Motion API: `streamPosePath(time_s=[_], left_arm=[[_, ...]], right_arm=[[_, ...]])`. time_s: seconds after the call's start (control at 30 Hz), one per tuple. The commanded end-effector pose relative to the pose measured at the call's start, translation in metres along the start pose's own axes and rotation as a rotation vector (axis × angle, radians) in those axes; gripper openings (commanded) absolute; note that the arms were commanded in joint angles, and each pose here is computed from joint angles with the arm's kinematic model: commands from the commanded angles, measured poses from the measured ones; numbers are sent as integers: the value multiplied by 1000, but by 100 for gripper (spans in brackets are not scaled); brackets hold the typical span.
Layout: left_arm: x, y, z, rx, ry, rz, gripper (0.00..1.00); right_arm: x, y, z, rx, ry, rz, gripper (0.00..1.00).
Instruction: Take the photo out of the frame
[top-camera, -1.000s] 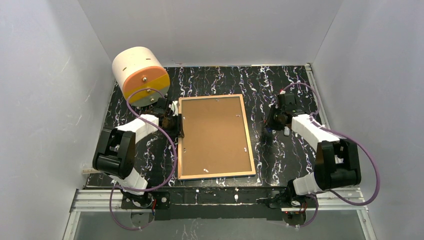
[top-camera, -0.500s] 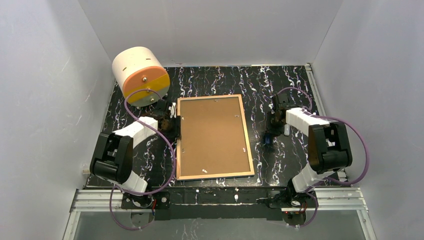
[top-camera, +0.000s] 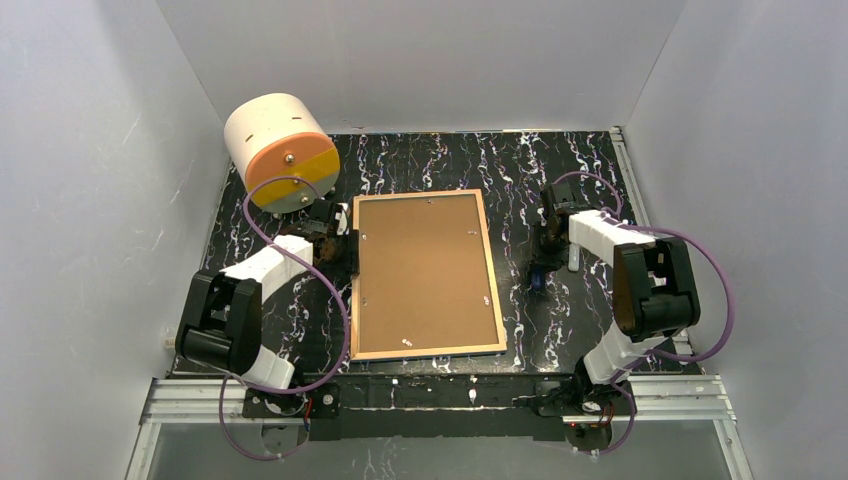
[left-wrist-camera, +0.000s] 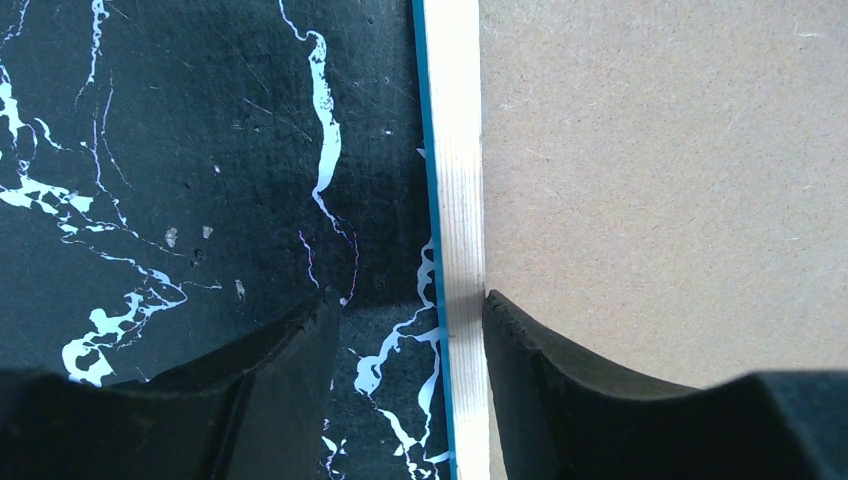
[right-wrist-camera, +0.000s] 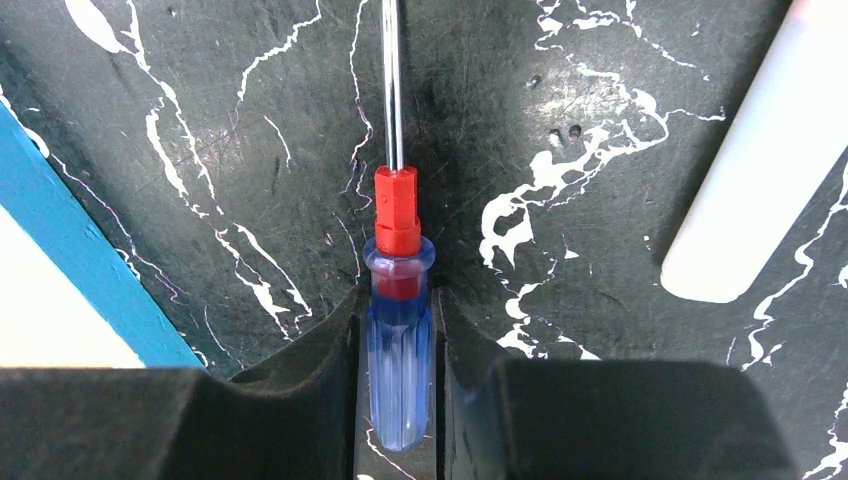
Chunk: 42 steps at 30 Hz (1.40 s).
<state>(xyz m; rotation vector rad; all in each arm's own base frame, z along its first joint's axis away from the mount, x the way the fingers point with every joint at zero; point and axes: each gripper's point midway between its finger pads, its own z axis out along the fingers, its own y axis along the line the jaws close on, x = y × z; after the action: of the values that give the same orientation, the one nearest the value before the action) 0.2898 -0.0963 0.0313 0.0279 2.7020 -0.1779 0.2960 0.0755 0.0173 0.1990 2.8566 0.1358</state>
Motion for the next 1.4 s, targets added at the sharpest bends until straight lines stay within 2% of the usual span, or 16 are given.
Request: streamPosePath(time_s=[0.0,0.1,0.17,0.4,0.63,0.87,1.1,1.37], left_arm=[[5,5,-5,-17,5,6,53],[4,5,-6,-19,0,7,53],[4,6,-6,-23,-1,8,53],[4,6,-5,-27,3,10,53],[4,6,-3,-25,8,11,53],[4,6,-4,-28,4,11,53],[3,6,-6,-25,-1,11,53],[-9,7,-17,-30,-87,-7,54]], right_arm=[[19,-15,13,76,80,-26,20],[18,-14,12,74,76,-33,24],[16,-14,11,76,67,-33,32],[10,-9,7,54,43,-34,34],[9,-10,4,59,36,-37,42],[5,-11,-3,68,25,-39,44],[-12,3,-24,10,-32,-42,47],[-30,27,-67,-100,-139,-4,52]])
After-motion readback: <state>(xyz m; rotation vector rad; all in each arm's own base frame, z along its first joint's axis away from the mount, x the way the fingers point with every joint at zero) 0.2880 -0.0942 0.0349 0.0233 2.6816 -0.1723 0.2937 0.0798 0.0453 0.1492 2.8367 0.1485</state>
